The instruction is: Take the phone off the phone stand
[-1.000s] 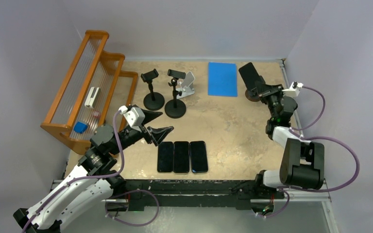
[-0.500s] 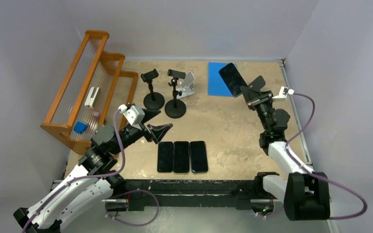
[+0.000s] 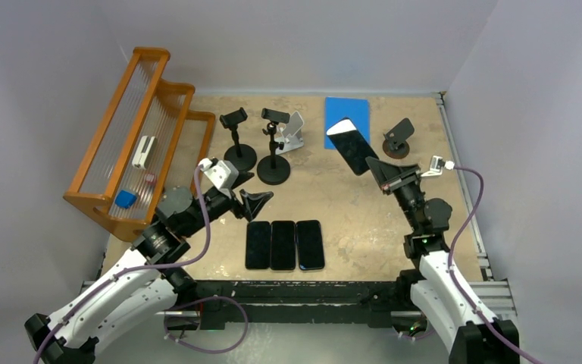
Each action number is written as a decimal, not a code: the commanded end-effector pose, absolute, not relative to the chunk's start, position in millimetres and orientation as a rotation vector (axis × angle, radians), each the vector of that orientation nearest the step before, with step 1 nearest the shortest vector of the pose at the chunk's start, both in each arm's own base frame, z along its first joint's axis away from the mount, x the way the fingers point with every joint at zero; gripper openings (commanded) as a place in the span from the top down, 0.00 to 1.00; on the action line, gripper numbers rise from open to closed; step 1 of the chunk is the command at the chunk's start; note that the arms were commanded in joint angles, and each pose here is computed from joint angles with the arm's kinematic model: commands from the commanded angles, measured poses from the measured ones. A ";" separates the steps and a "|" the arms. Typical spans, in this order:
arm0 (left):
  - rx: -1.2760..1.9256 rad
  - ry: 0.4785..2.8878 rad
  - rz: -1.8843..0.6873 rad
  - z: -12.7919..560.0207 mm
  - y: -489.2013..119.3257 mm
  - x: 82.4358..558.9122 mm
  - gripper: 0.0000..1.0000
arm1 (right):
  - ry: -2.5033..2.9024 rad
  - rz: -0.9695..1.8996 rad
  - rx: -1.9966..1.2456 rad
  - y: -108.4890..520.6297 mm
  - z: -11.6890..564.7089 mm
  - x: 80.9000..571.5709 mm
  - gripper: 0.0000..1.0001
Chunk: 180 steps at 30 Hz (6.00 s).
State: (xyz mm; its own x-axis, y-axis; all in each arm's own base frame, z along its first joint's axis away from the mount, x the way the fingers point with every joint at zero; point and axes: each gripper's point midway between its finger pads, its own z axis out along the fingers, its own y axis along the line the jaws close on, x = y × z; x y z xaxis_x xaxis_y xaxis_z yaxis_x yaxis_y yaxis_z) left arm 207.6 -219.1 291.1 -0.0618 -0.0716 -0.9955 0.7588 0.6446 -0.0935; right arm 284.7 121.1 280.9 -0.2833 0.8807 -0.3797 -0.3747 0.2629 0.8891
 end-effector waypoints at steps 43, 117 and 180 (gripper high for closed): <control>-0.002 1.565 -1.595 279.1 -278.5 202.3 0.36 | 1.289 1.904 0.291 201.8 299.1 180.7 1.00; -0.019 1.562 -1.680 276.4 -284.5 198.9 1.00 | 1.348 1.922 0.238 233.2 301.9 171.4 0.58; 1.016 1.624 -1.627 297.3 -266.1 74.0 1.00 | 1.360 1.757 -0.882 265.5 288.7 84.3 0.29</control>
